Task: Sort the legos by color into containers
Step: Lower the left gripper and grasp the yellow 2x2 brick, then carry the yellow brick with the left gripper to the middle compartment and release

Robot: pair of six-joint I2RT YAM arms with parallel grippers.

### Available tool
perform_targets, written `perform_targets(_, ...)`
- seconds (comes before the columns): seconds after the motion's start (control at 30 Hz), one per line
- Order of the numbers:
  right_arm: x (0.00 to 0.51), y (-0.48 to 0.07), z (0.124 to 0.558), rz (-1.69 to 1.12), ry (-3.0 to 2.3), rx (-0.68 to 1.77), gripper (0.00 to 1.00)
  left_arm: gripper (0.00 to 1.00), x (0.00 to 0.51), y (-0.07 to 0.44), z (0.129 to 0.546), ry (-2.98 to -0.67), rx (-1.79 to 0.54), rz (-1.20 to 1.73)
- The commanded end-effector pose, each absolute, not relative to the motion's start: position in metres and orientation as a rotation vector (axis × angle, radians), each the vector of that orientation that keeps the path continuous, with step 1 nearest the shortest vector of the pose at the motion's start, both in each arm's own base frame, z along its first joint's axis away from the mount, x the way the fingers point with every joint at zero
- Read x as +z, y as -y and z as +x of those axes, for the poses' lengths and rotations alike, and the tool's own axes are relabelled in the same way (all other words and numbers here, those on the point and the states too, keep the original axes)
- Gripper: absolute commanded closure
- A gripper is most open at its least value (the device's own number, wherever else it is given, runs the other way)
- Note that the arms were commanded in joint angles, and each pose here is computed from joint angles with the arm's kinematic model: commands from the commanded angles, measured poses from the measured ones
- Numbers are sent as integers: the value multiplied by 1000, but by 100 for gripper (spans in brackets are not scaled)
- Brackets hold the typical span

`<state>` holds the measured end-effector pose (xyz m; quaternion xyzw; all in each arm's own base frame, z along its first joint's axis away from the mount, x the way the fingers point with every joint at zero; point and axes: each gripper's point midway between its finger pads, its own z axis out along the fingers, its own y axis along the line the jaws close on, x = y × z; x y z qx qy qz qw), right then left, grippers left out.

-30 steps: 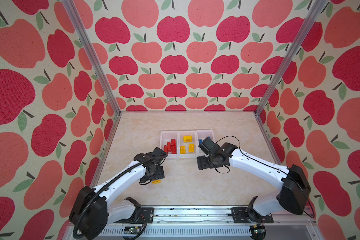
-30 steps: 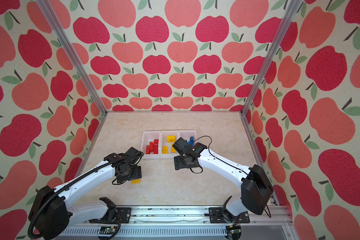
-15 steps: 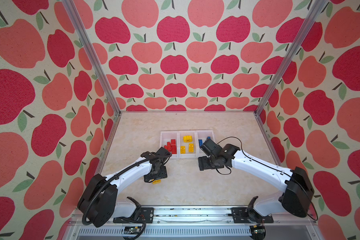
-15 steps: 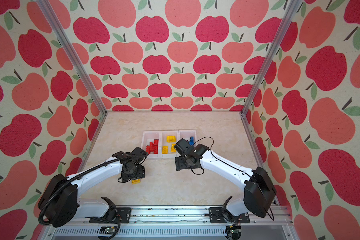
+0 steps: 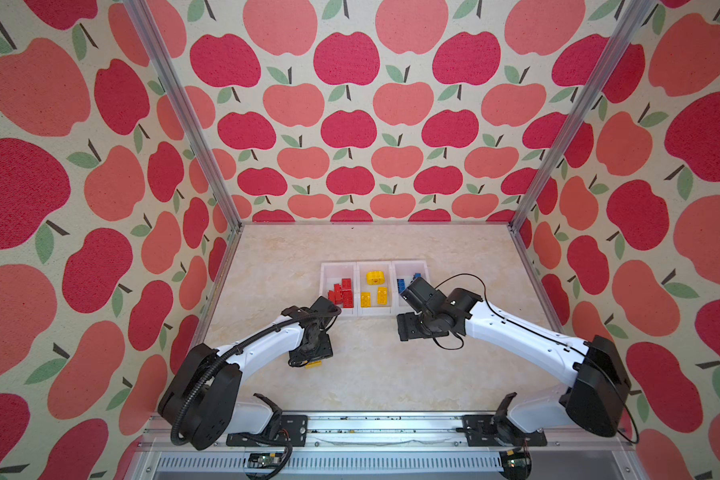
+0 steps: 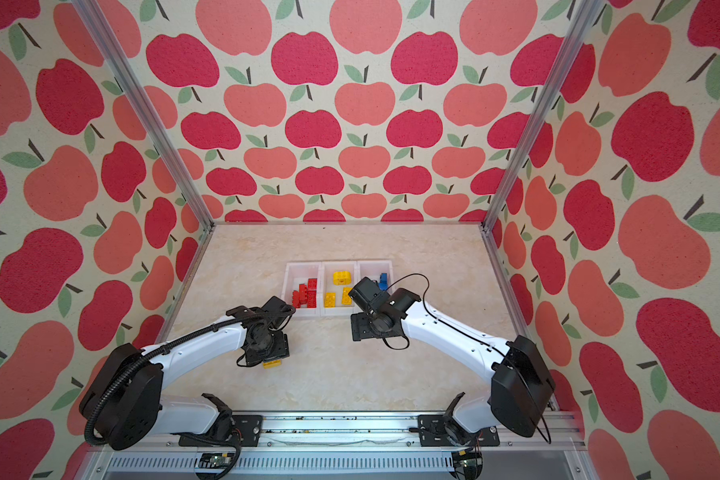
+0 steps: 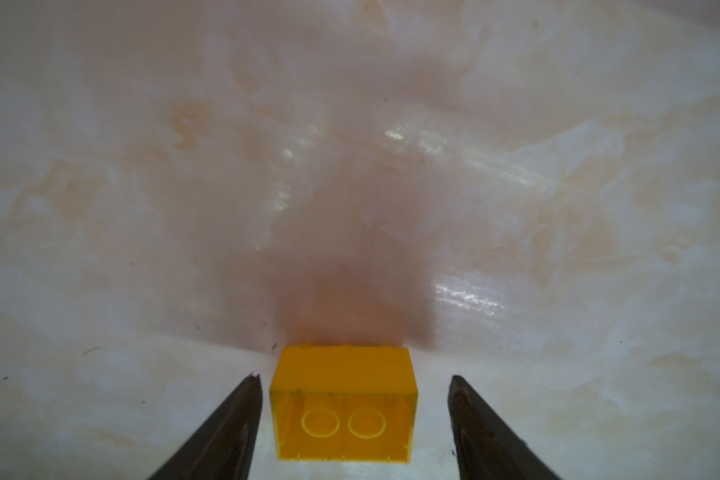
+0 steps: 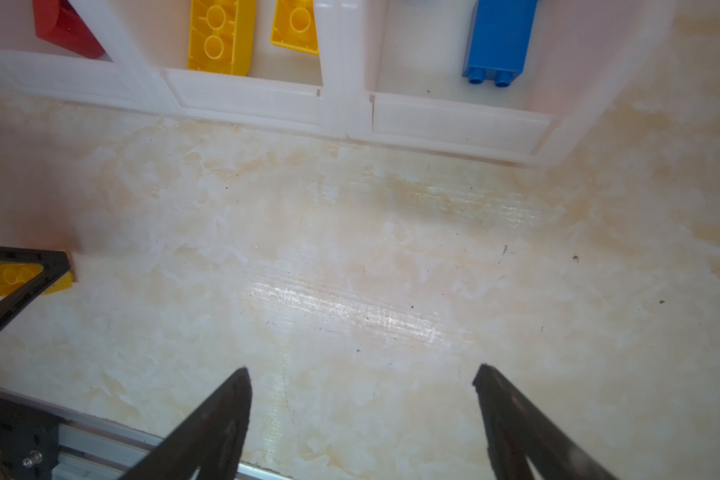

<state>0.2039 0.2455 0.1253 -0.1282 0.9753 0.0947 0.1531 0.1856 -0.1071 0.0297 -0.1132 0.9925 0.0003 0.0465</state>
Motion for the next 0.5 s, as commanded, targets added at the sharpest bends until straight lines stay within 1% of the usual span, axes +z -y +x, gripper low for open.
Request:
perform_targets(0.0, 126, -236, 202, -352, -2798, 244, 13, 29, 28, 106, 184, -3016, -18, -397)
perform_targets(0.17, 126, -235, 203, -358, -2800, 243, 13, 33, 22, 107, 185, -3018, -23, -402)
perform_targets(0.47, 126, -233, 204, -347, -2803, 243, 13, 46, 21, 107, 186, -3023, -11, -388)
